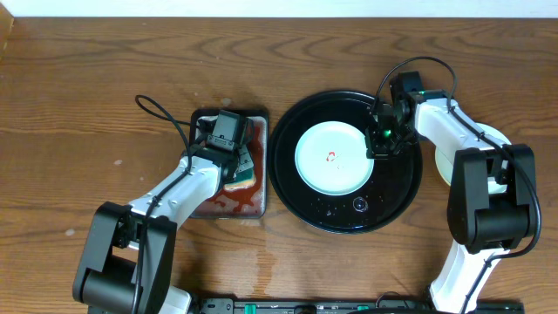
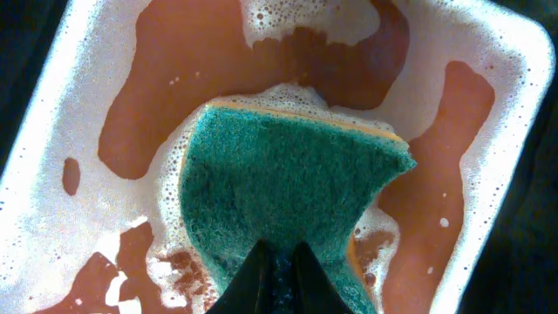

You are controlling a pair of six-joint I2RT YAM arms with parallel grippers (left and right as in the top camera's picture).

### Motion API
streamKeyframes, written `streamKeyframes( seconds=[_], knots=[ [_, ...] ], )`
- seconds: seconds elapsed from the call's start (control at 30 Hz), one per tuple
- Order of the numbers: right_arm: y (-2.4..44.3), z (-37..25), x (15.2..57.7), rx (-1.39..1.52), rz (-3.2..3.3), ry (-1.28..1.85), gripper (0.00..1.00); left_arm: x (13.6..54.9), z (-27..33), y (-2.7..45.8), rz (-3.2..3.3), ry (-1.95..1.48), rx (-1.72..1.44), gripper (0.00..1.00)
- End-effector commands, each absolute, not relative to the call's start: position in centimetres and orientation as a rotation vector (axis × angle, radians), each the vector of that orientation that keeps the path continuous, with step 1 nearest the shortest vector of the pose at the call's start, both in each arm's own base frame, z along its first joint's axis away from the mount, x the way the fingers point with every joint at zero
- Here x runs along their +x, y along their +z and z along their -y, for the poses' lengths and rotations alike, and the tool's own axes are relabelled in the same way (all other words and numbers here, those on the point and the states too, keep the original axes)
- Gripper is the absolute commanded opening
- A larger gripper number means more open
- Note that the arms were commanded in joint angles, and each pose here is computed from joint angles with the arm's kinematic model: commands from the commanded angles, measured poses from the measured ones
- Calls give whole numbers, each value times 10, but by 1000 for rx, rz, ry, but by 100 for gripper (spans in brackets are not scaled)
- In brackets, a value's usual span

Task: Clean dirty plates on tray and stack at the side
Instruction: 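Lift the sponge up out of the water with left gripper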

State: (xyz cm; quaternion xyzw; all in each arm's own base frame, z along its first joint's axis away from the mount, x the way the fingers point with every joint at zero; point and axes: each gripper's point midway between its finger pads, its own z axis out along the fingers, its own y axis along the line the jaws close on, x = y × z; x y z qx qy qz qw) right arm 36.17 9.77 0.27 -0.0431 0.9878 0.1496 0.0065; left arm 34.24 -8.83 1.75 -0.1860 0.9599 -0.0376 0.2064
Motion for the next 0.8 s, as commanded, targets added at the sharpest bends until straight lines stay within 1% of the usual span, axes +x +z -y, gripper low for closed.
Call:
streamKeyframes(
  seconds=[0.0, 0.17, 0.33, 0.37, 0.4, 0.43, 0.47, 0.77],
  knots=[
    [-1, -93, 356, -146, -3108, 412, 1, 336, 83, 20, -2687, -79, -525, 7],
    [-1, -92, 356, -145, -3109, 412, 1, 337, 83, 41, -2641, -111, -521, 7],
    [-1, -92, 356, -145, -3110, 412, 1, 331, 82, 40, -2661, -97, -523, 8],
    [-1, -92, 356, -150, -3110, 411, 1, 329, 81, 38, -2673, -88, -525, 17],
    [-1, -92, 356, -152, -3111, 406, 1, 327, 80, 37, -2683, -81, -525, 30],
    [-1, -92, 356, -155, -3111, 406, 1, 325, 80, 35, -2691, -76, -526, 36],
    [-1, -92, 355, -155, -3111, 407, 1, 325, 79, 34, -2696, -73, -526, 39],
    [-1, -92, 355, -155, -3111, 407, 1, 324, 80, 34, -2698, -72, -525, 41]
  ],
)
